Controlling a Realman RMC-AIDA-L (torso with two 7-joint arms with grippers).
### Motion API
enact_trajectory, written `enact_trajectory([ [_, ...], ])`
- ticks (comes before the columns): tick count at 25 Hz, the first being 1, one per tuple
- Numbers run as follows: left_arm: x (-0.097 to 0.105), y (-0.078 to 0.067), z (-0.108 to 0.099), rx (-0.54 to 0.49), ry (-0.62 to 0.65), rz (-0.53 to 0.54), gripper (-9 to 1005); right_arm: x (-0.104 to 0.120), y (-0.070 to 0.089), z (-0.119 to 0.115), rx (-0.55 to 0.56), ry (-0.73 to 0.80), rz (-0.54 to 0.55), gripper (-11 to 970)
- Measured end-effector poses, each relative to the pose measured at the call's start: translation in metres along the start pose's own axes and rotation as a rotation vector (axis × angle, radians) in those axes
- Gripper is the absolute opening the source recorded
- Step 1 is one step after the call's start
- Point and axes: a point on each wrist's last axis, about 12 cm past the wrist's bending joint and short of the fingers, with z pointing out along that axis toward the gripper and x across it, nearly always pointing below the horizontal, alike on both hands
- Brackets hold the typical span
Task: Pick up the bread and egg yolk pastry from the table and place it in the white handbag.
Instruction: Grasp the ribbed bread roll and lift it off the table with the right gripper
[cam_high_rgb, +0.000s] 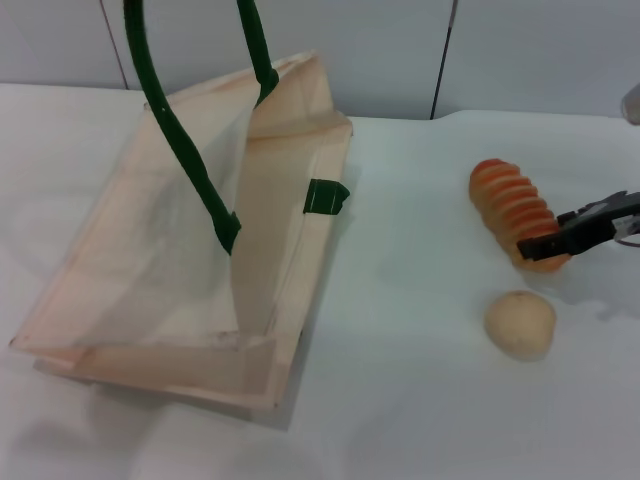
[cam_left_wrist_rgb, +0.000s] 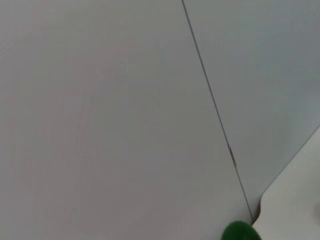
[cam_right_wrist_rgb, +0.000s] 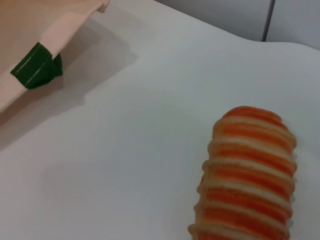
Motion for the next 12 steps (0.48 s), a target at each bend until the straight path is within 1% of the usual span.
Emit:
enact_trajectory([
  [3,0.0,0.0,0.0,0.0,0.0,0.0,113,0.0001,0.0001,0.0015,0.002,-0.001,0.006,810],
  [7,0.0,-0.0002,0.0001,0.001,0.0,-0.001,113,-0.0003,-0.0019,0.0075,0.043,0.019,0.015,813],
  [12,0.0,-0.0003,0.0002,0.001,-0.001,-0.001,113,-0.002,-0.001,0.0103,0.048,0.023,0.016,815],
])
